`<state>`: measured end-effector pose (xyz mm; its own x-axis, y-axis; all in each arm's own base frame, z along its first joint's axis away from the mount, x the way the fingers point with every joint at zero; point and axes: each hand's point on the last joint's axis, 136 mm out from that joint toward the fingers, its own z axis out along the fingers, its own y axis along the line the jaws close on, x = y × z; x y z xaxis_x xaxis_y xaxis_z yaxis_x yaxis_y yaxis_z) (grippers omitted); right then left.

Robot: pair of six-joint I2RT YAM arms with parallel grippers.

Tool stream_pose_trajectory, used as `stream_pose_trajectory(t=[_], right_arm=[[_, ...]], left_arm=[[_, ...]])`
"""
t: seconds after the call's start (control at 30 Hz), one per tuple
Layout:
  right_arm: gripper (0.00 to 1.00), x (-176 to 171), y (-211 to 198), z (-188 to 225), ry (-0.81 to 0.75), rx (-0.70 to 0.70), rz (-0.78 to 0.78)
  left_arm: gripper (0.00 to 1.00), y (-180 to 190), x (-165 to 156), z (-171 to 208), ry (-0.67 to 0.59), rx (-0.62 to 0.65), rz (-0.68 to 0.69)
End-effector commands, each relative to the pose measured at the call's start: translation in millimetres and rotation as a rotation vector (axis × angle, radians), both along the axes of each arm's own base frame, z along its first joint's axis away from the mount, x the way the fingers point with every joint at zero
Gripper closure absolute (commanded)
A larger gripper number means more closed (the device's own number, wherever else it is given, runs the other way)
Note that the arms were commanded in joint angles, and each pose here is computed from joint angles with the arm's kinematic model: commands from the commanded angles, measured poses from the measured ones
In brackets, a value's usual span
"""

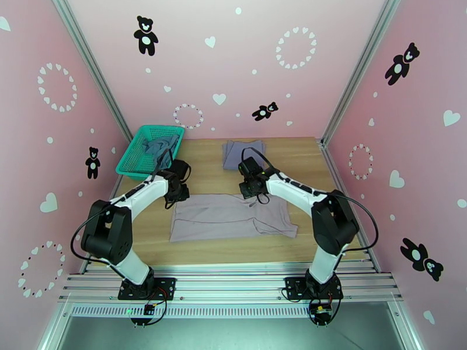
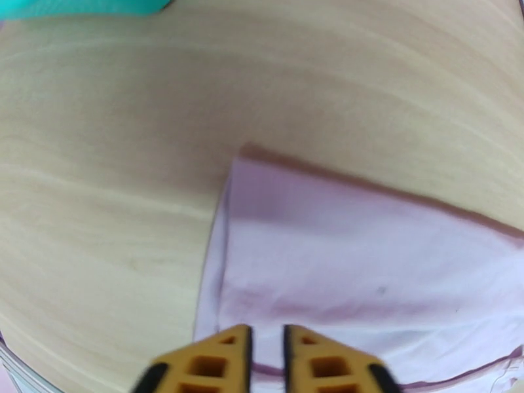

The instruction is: Fold and stack the mixed laundry pile

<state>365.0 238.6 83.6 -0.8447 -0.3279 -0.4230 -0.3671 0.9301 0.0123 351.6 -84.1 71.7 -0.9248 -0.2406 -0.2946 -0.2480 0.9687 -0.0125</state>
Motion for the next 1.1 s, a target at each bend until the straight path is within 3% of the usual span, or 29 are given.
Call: stream_pose_trajectory(t=[0.0, 0.4, 0.63, 0.87, 1.07], right_arm=[[0.94, -13, 3, -26, 0.097, -0.008, -0.004], [0.98, -61, -25, -77, 0.194, -0.027, -0.089], [0.96, -48, -25, -69, 0.165, -0.061, -0.099], [0.79, -39, -9, 6, 0.051, -0.011, -0.045], [0.69, -84, -2, 17, 0.068, -0.029, -0.045]], left_arm=[[0.87, -2, 2, -18, 0.05, 0.017, 0.005], [0.9, 10, -20, -55, 0.152, 0.074, 0.053], [0.89, 10, -18, -52, 0.144, 0.074, 0.058], [0.47, 21, -18, 19, 0.006, 0.076, 0.08], [0.42, 21, -12, 17, 0.019, -0.02, 0.088]])
